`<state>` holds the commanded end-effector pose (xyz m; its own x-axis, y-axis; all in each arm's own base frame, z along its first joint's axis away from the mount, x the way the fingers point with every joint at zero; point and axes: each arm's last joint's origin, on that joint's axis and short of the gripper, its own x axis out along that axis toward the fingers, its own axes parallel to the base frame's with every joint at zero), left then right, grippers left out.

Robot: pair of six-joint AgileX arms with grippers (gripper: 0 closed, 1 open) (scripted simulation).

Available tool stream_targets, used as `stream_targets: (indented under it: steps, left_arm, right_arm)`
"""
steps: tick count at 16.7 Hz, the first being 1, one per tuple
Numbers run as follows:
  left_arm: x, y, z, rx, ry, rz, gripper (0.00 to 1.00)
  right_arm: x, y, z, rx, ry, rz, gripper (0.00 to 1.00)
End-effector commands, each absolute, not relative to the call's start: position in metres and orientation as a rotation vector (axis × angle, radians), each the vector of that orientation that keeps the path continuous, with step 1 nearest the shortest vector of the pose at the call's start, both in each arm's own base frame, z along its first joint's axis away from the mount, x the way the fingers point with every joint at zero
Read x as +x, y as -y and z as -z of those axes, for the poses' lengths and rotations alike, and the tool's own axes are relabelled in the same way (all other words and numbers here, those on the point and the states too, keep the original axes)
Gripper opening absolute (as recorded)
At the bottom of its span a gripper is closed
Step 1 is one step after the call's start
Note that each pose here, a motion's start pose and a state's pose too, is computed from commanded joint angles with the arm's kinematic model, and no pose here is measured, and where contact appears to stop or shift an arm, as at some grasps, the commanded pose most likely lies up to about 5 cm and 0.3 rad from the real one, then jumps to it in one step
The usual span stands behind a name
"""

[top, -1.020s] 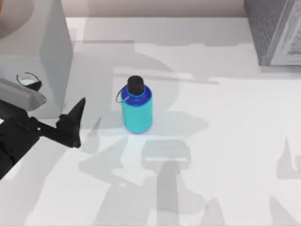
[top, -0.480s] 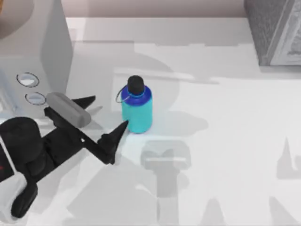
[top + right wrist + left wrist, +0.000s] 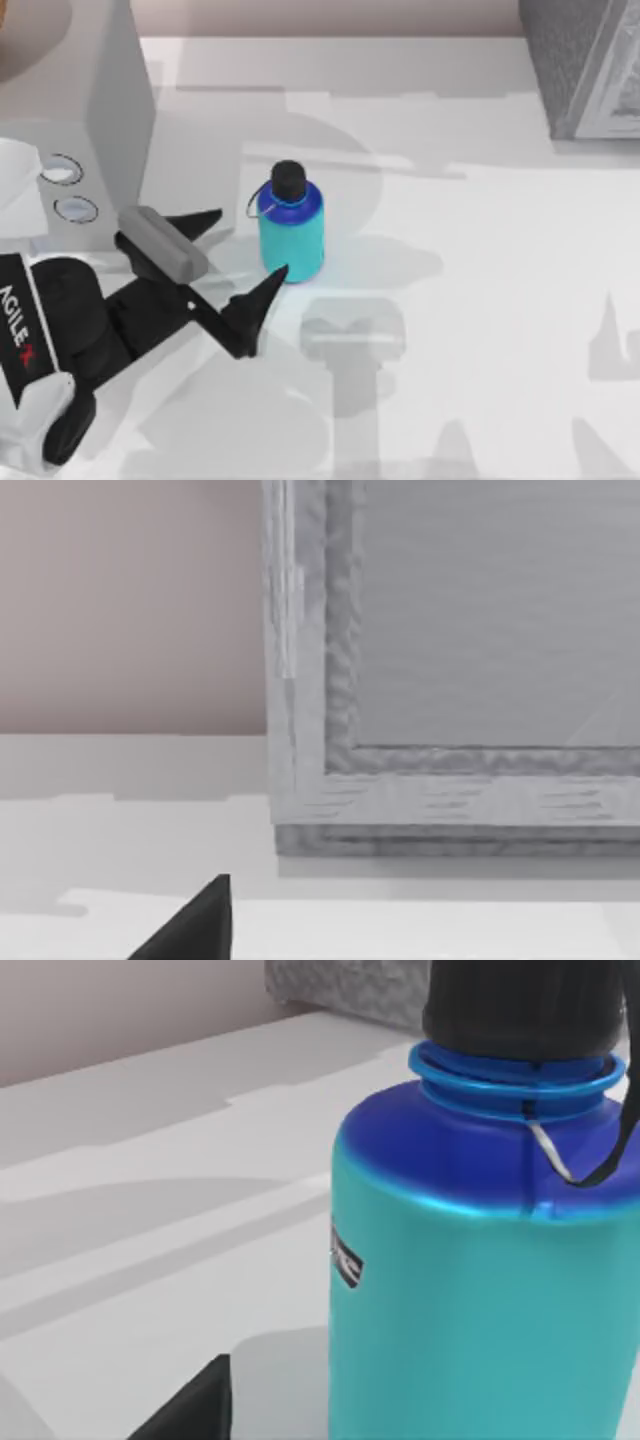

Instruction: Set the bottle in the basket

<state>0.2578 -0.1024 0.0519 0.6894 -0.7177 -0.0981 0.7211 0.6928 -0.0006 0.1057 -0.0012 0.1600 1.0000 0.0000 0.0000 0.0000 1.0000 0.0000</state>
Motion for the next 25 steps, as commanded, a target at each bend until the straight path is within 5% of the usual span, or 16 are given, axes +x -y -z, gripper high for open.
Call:
stream_targets:
  steps: [16, 25]
  left_arm:
    - [0.306, 0.153, -0.045, 0.039, -0.093, 0.805, 1.0]
    - [0.306, 0.153, -0.045, 0.039, -0.093, 0.805, 0.32]
  right_arm:
    - [0.106, 0.001, -0.16, 0.0, 0.0, 0.0, 1.0]
    - [0.106, 0.001, -0.16, 0.0, 0.0, 0.0, 1.0]
